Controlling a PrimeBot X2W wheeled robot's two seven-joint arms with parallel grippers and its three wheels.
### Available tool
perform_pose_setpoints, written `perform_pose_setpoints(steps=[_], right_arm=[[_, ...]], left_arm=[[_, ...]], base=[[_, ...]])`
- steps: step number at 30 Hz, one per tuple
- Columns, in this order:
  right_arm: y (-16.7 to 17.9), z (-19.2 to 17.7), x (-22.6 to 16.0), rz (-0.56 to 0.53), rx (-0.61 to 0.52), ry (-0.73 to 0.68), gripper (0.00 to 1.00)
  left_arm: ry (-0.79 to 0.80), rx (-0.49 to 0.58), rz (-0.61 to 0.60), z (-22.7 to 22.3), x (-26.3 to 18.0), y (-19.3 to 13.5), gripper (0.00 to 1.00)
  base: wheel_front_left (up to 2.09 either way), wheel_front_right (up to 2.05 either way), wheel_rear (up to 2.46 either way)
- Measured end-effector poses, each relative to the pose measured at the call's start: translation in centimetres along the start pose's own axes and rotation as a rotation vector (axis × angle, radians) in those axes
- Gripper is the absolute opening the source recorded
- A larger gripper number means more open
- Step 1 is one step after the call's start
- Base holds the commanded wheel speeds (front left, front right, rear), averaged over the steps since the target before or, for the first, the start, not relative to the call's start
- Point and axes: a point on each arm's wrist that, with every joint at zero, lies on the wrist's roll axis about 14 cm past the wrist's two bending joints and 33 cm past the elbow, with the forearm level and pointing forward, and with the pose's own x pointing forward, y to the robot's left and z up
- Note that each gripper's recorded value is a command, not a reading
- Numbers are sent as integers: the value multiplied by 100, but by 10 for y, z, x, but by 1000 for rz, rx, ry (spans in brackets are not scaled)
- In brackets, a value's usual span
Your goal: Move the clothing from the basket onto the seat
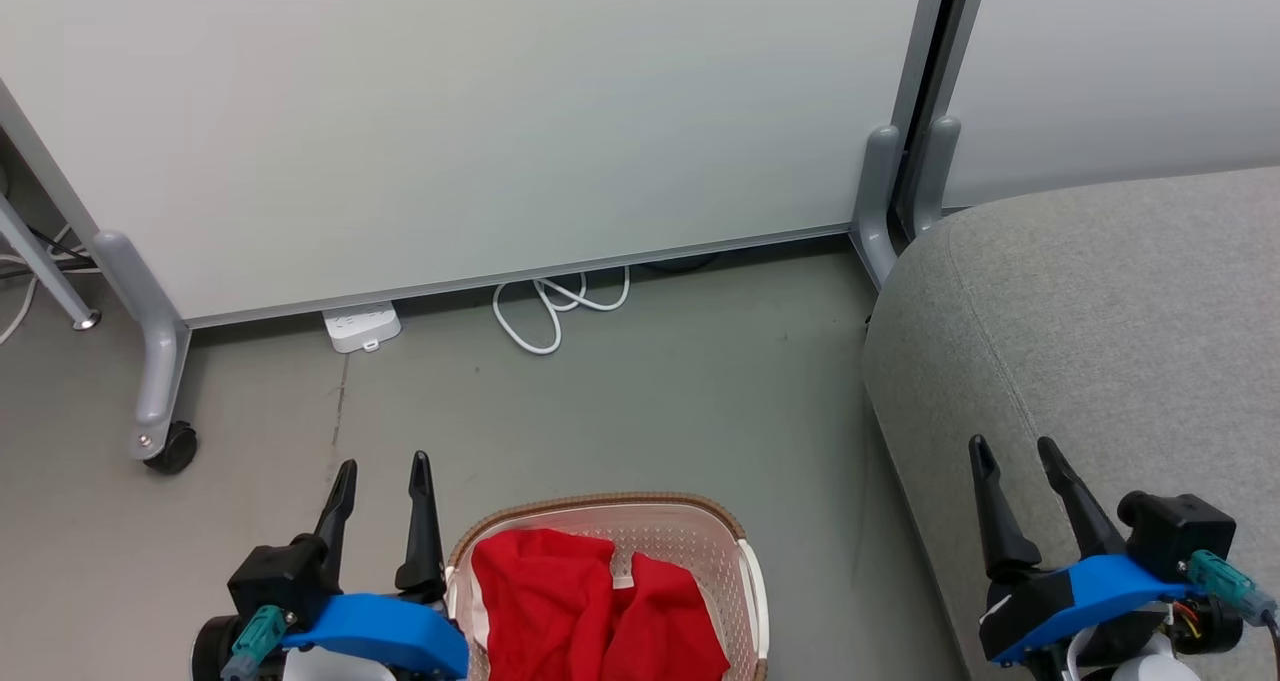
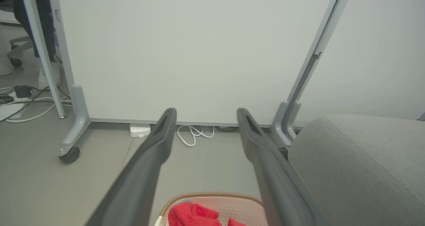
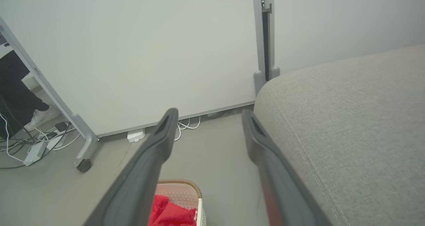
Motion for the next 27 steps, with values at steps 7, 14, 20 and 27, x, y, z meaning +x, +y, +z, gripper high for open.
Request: perform_pose_setpoints(steps=[7,14,20,27], right_arm=[[3,2,0,13,-60,-4,100],[4,3,0,19,-114,-2,100],[5,4,1,27,-164,-7,100],[6,6,1,32,-191,-13,100]], left_arm=[[-9,40,-10,1,-1,-2,100],[-18,46,-7,1,-1,-2,100],[-29,53,-17,2,-1,-5,100],[-44,57,-16,6,-1,-7,100]], base=[[0,0,0],[0,0,0],[0,0,0],[0,0,0]])
